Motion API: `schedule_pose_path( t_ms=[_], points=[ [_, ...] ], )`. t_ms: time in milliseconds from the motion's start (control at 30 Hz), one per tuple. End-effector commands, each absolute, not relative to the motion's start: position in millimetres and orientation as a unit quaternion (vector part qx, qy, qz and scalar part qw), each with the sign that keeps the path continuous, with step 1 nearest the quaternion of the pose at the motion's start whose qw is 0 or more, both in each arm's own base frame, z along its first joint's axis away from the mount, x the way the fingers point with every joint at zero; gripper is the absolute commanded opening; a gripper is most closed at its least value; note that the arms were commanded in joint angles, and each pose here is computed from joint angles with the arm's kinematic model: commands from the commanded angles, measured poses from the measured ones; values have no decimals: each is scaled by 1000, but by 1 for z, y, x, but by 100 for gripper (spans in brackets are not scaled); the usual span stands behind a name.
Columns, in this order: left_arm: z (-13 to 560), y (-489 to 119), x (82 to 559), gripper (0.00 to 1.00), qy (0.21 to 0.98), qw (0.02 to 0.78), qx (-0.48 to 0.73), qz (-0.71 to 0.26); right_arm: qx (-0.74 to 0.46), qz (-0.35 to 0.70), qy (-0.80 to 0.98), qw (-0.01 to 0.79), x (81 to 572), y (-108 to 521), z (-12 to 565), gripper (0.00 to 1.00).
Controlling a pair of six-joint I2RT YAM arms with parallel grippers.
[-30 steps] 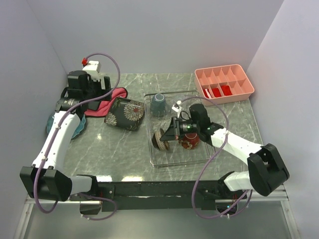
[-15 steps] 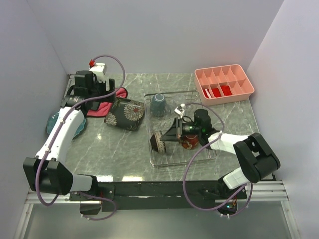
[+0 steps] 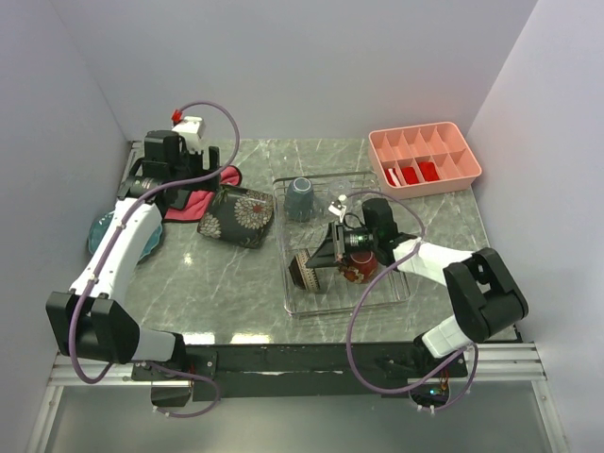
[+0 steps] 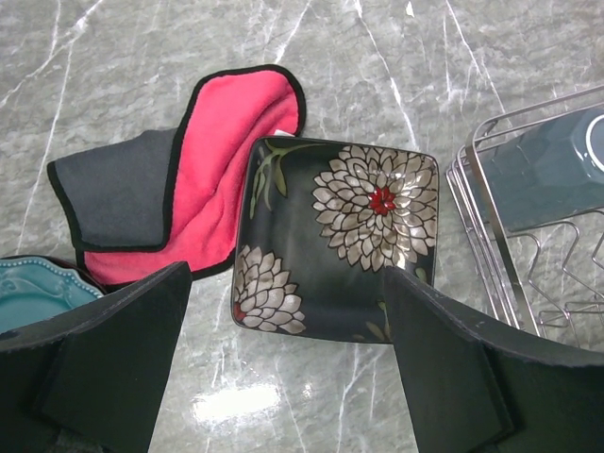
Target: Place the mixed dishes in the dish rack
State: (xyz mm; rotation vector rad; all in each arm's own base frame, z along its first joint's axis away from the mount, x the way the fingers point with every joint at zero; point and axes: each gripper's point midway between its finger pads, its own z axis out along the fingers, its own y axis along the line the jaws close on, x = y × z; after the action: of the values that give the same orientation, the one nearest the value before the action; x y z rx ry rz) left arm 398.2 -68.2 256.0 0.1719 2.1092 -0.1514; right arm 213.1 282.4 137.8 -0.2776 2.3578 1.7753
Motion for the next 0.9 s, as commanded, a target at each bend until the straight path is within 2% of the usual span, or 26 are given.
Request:
schedule_pose_path(
  t_ms=[0,267,433,467,500,667,867],
  points=[
    [276,-72,405,89,852,515,78,-60,-80,555,822,102,223,268,118,1],
    [268,-77,405,89,855,509,80,-67,-8,516,852,83,228,241,90,2],
    [267,-80,407,89,855,508,84,-69,-4,459,884,86,232,224,78,17],
    [268,-81,407,89,854,509,84,-69,-26,446,889,97,233,220,77,25],
    [269,-81,408,89,853,510,85,-68,-26,424,899,109,238,215,74,28],
    [270,-84,410,89,852,511,88,-69,-58,351,924,138,247,195,75,36],
    [273,-88,415,89,849,515,89,-72,-107,270,944,157,251,169,81,38]
  ],
)
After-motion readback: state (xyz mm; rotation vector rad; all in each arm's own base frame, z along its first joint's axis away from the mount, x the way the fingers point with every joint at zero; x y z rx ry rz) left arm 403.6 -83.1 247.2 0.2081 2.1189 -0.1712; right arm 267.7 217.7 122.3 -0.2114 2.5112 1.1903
